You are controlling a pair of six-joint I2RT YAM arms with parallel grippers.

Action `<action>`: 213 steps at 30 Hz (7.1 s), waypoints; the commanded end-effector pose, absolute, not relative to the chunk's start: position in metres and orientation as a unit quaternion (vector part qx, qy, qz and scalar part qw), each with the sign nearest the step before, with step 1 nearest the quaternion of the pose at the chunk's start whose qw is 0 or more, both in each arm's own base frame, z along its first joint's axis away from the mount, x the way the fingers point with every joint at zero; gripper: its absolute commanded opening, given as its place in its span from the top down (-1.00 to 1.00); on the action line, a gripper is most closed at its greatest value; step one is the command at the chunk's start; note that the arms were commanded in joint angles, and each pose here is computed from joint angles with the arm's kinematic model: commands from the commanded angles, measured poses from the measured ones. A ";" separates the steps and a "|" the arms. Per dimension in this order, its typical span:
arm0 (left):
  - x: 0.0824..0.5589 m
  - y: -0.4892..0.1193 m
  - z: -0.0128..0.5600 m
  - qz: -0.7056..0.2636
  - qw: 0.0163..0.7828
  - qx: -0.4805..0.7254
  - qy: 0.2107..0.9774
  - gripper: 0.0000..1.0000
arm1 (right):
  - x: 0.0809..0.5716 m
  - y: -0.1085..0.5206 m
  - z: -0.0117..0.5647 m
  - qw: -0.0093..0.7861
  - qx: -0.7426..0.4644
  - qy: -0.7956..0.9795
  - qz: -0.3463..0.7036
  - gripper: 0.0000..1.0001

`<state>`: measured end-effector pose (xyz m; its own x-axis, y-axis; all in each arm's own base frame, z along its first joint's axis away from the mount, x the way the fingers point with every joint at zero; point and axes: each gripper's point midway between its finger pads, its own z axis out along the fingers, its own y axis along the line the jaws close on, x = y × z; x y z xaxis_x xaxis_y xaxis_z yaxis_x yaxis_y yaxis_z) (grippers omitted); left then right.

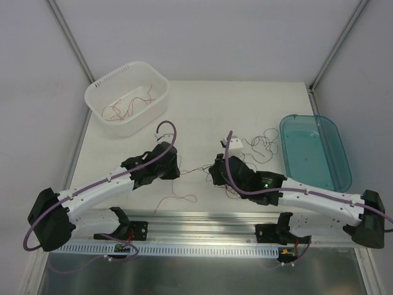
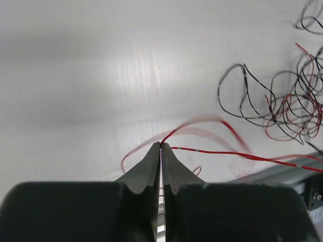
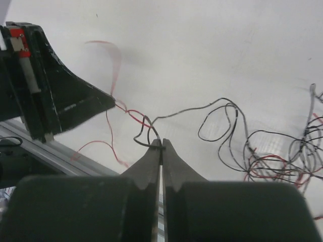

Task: Untangle the cables

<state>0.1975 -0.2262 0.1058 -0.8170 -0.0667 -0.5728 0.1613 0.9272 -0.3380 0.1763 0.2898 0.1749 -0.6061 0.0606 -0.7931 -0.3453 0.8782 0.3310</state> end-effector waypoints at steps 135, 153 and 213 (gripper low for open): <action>0.175 -0.103 0.095 -0.116 0.331 -0.104 0.931 1.00 | 0.266 0.146 0.247 0.492 0.004 0.826 0.274 0.99; 0.193 -0.107 0.139 -0.143 0.376 -0.102 0.910 1.00 | 0.259 0.182 0.195 0.366 -0.033 0.874 0.319 0.99; 0.488 -0.001 0.463 -0.013 0.656 -0.099 0.748 1.00 | 0.159 0.192 0.149 0.378 -0.162 0.854 0.319 -0.58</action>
<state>0.4617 -0.0016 0.4978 -0.0604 -0.1478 -0.9872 -0.1370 0.9808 -0.1385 0.1571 0.1873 0.1467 -0.6621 -0.0516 -0.7476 -0.5179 0.7525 0.4068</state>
